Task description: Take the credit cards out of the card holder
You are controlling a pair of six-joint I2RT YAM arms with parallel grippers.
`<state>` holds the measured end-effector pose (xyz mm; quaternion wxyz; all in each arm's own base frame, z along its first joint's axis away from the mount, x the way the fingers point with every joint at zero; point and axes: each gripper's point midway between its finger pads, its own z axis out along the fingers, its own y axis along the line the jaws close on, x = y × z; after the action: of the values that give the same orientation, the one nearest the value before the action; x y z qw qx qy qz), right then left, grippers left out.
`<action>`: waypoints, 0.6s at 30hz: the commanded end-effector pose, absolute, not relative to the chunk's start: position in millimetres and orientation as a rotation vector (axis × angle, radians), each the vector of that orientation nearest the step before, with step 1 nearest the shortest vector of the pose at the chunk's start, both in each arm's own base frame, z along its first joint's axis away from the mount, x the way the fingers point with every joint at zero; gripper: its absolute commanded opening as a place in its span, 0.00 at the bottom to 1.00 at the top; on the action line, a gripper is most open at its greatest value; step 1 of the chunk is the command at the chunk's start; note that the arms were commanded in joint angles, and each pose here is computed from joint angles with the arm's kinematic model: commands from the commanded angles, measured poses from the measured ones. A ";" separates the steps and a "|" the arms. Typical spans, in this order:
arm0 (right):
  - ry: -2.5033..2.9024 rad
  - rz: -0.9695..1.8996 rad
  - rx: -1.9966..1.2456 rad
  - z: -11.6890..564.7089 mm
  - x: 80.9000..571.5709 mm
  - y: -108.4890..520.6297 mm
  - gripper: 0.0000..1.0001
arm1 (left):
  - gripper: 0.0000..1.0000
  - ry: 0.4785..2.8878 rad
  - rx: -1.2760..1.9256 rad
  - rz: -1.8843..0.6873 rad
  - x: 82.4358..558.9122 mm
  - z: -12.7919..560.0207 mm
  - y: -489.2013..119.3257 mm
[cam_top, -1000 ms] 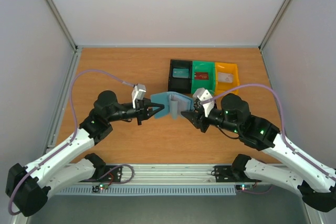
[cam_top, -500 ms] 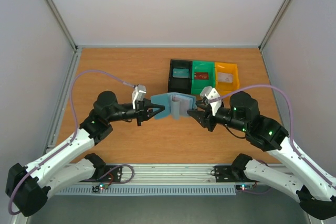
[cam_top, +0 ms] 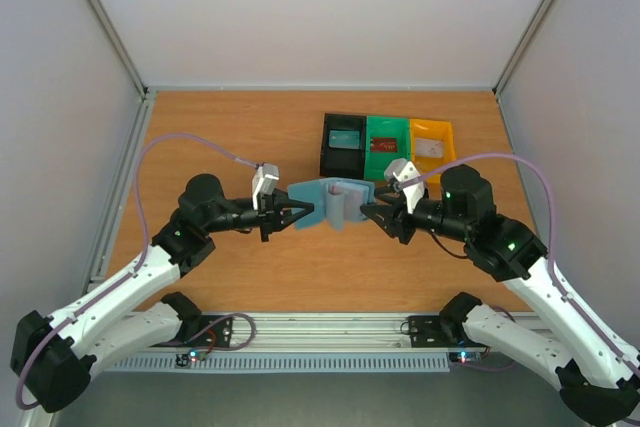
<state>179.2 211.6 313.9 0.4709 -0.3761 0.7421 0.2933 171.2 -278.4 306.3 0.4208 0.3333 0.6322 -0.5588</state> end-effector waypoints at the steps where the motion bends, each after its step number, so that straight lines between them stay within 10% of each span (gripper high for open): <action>1: 1.802 0.755 -0.953 319.0 176.5 216.9 0.44 | 0.00 1.461 0.879 -1.395 164.2 325.1 -278.3; 18: 1.819 0.750 -0.927 318.0 189.6 217.3 0.50 | 0.00 1.439 0.905 -1.410 158.7 325.8 -279.8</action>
<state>189.1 212.3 304.6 0.4569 -0.3736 0.7532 0.2904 166.5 -279.7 307.8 0.4177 0.3427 0.6248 -0.5637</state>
